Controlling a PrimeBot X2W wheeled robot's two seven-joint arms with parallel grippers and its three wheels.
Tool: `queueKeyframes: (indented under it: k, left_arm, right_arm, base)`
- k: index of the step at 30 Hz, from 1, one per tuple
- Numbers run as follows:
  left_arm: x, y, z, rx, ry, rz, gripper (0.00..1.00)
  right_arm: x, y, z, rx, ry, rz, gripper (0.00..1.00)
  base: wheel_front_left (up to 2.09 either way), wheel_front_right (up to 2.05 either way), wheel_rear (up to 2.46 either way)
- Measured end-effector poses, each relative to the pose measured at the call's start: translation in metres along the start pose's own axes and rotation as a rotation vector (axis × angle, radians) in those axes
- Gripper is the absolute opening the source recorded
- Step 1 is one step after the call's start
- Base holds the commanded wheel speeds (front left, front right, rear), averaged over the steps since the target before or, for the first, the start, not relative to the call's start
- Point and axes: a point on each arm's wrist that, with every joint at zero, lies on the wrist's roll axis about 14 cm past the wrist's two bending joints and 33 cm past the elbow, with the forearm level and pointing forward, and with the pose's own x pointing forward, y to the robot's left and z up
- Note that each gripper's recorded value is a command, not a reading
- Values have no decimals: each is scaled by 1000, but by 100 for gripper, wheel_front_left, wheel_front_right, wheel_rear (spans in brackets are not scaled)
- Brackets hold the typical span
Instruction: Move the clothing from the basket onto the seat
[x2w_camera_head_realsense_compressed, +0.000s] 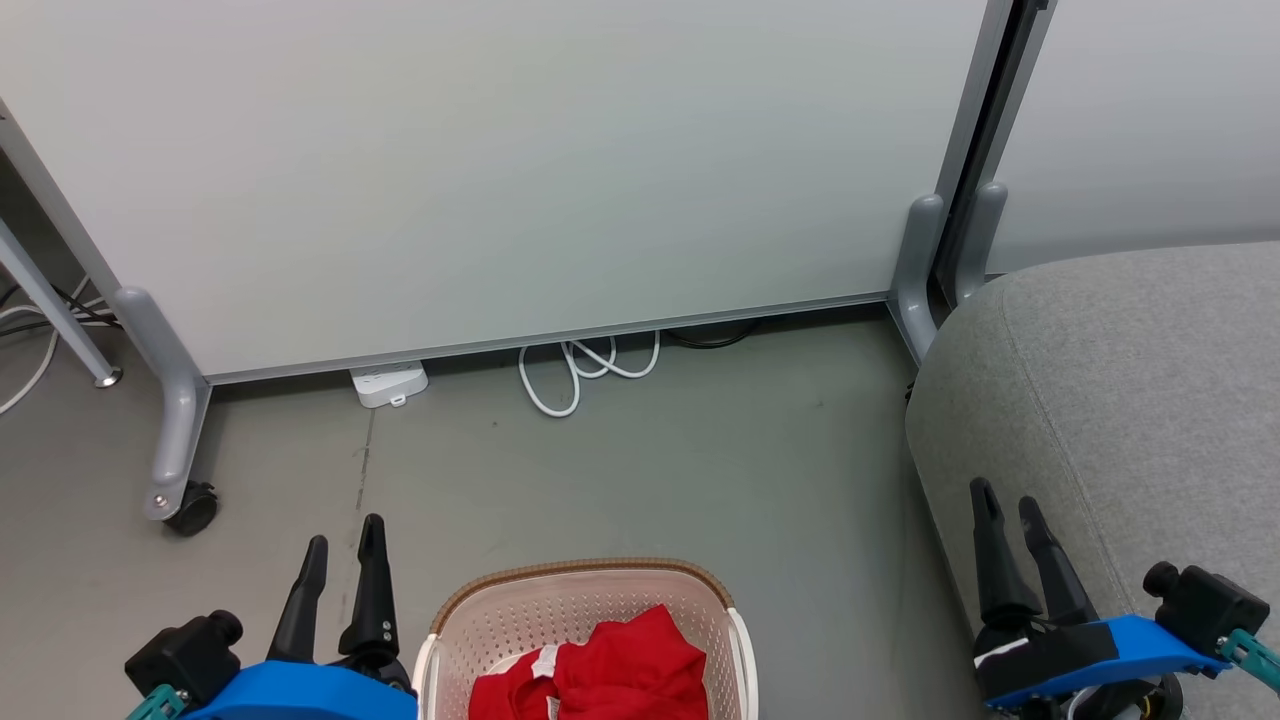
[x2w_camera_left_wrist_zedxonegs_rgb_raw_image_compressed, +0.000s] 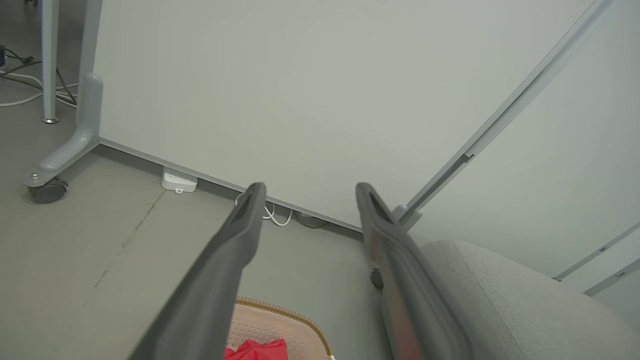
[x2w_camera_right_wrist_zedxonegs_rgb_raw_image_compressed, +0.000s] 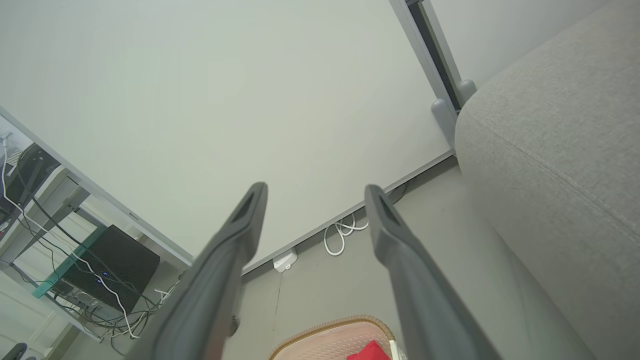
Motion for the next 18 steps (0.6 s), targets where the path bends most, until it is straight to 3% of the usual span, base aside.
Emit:
queueKeyframes:
  k: [18]
  left_arm:
    - [-1,-7,-1,169,-22,-32,100]
  right_arm:
    - [-3,6,5,-181,-21,28,100]
  base:
    - [0,0,0]
